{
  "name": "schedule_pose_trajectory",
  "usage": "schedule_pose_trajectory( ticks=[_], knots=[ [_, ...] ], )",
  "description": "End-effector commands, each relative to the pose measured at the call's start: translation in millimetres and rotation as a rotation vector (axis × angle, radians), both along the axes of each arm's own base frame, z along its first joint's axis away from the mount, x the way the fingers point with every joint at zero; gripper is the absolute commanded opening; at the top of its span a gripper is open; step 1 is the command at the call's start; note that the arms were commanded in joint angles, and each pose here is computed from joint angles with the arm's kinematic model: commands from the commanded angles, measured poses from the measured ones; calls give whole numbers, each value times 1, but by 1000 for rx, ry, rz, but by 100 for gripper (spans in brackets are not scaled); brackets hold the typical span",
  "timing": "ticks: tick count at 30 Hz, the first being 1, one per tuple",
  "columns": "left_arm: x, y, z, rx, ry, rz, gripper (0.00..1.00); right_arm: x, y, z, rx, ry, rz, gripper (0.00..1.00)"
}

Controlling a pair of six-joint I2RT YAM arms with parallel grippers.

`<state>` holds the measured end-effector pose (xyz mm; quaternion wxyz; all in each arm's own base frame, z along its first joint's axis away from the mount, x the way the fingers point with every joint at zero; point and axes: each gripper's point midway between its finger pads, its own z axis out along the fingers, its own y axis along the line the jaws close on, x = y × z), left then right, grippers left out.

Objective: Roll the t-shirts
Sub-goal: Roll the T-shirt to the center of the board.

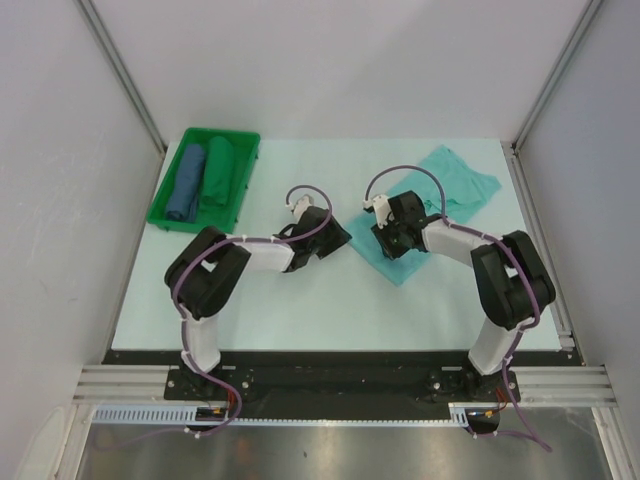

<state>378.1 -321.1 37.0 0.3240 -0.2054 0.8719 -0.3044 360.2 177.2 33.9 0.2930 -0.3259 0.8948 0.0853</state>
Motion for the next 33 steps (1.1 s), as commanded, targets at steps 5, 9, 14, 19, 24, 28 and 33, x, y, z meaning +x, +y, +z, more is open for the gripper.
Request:
schedule_pose_trajectory(
  ticks=[5,9,14,19,24,28,33],
  knots=[
    [7,-13,-8,12,54,84,57,4,-10,-1,16,19,-34,29],
    [10,-12,-12,32,70,119,51,4,-1,26,45,-38,-16,30],
    [13,-8,-17,91,69,154,47,11,12,50,81,-108,-3,31],
    [18,-7,-16,112,64,176,45,17,21,34,93,-82,5,30],
    [10,-4,-22,134,83,176,47,23,21,6,97,-35,-12,29],
    [10,-8,-22,108,69,158,48,25,20,4,93,-12,-16,28],
    [11,-8,-27,110,83,170,46,17,15,11,78,16,-7,29]
  ],
)
